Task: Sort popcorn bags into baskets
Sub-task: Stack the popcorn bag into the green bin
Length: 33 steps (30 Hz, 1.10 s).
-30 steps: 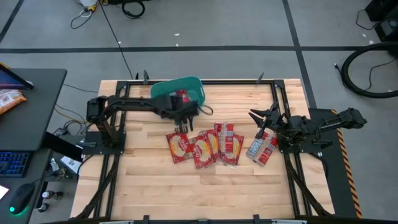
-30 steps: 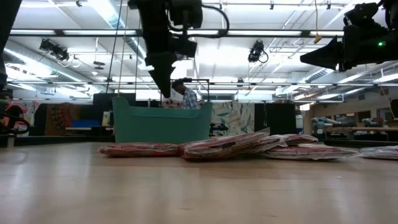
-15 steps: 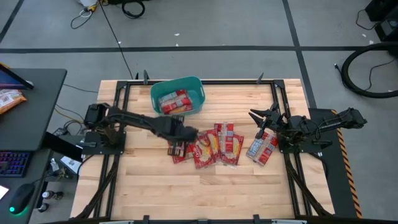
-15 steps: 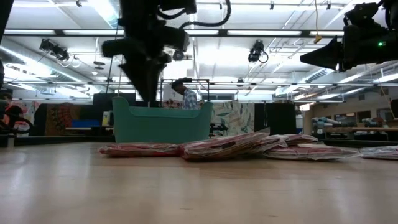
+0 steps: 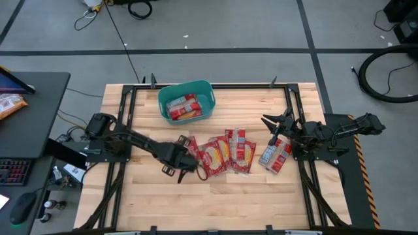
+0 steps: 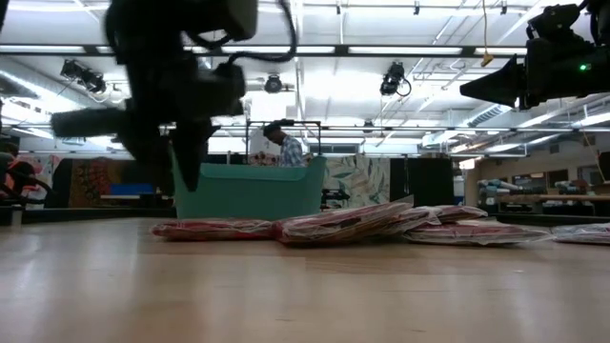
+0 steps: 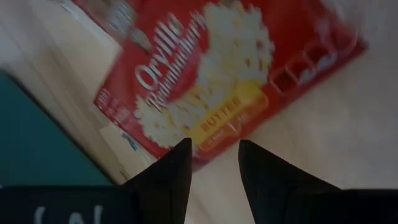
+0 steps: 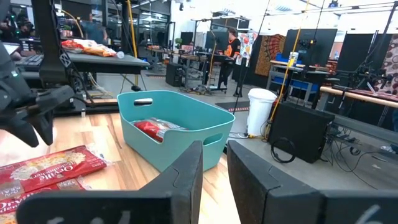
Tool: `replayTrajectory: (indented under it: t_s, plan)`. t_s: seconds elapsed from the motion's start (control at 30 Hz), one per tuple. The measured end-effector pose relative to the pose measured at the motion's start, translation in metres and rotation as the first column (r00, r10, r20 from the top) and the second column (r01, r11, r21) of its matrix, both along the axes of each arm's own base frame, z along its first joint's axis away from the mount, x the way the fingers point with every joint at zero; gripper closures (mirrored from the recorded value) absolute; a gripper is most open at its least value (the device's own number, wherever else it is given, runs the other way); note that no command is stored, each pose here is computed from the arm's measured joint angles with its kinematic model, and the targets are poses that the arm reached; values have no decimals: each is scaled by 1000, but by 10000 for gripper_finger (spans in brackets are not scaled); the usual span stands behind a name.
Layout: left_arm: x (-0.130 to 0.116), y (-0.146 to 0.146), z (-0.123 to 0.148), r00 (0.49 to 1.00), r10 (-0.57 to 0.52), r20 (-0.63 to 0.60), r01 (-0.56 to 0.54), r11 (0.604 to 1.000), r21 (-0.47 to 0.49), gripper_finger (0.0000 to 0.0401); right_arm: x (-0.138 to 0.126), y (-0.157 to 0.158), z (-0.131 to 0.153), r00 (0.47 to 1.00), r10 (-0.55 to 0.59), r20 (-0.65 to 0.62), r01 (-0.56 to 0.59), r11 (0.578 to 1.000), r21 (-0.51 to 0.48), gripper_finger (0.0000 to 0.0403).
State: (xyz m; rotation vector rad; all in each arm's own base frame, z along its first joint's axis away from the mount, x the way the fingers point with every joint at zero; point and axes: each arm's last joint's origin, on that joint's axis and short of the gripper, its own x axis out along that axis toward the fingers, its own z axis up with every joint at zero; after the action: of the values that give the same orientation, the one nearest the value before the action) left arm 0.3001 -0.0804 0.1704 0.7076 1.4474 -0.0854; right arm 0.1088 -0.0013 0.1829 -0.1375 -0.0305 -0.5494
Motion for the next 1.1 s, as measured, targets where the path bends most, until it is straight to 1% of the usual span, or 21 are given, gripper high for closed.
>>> replayTrajectory:
  t_s: [0.17,0.27,0.4,0.5,0.6,0.73,0.83,0.9,1.1]
  plan:
    - [-15,-5,-18,998,-35,-42,37,999,34,255,0,0,0,1000,0,0,0,1000,0,322]
    - [-18,-7,-29,998,-67,0,66,996,59,235,0,0,0,1000,0,0,0,1000,0,322]
    - [-19,-9,-39,989,-136,60,126,982,141,203,0,0,0,1000,0,0,0,1000,0,322]
    - [-22,-7,-44,983,-180,41,171,973,157,189,0,0,0,1000,0,0,0,1000,0,322]
    - [-26,-6,-48,981,-189,34,181,970,160,189,0,0,0,1000,0,0,0,1000,0,322]
    - [-28,-5,-51,979,-200,27,193,968,158,212,0,0,0,1000,0,0,0,1000,0,322]
    - [-26,-6,-52,974,-220,52,212,968,131,238,0,0,0,1000,0,0,0,1000,0,322]
    - [-24,-8,-52,972,-226,69,218,970,105,258,0,0,0,1000,0,0,0,1000,0,322]
    - [-23,-9,-53,971,-227,77,222,972,78,333,0,0,0,1000,0,0,0,1000,0,322]
